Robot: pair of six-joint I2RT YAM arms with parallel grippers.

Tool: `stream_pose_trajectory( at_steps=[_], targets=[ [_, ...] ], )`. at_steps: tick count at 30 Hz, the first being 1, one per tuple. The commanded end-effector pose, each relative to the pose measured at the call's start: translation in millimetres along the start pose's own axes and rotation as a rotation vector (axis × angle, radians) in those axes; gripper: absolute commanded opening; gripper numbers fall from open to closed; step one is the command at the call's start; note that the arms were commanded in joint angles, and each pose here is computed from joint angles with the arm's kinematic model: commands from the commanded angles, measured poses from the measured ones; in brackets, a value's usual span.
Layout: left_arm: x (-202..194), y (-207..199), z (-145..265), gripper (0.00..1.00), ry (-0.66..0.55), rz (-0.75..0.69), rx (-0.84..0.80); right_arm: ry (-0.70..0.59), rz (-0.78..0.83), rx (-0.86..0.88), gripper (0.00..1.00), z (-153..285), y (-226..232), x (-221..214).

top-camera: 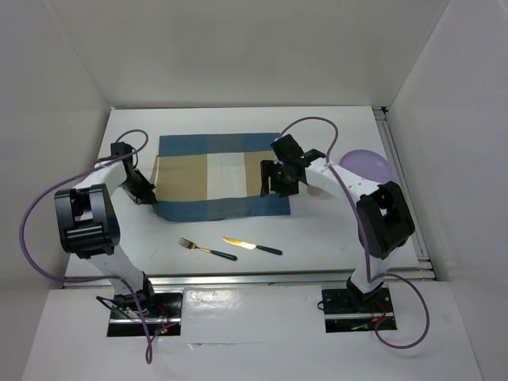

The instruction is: Set the dinner table for one person

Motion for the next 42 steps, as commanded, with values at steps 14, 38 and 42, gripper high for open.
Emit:
stream_pose_trajectory(
  at_steps=[14, 38, 42],
  targets=[
    [58.0, -72.4, 165.0, 0.0, -0.333, -0.025, -0.299, 0.103, -0.058, 0.112, 0.83, -33.1, 31.7, -15.2],
    [80.4, -93.2, 202.6, 0.0, -0.418, -0.05, -0.376, -0.214, -0.077, 0.021, 0.0, -42.0, 82.3, 81.0],
    [94.9, -113.1, 234.2, 0.0, -0.455, -0.045, -0.456, -0.412, -0.037, 0.138, 0.0, 45.9, 105.1, 158.9]
  ],
)
Point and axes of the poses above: each gripper's point midway between its finger pads, its own z axis back along the fingers, its own y axis along the line the jaws close on, x = y × z, the point moved 1 cm from there along z, back along the fingers, and after that the axes turned 5 degrees about -z, right-handed, at the moved point
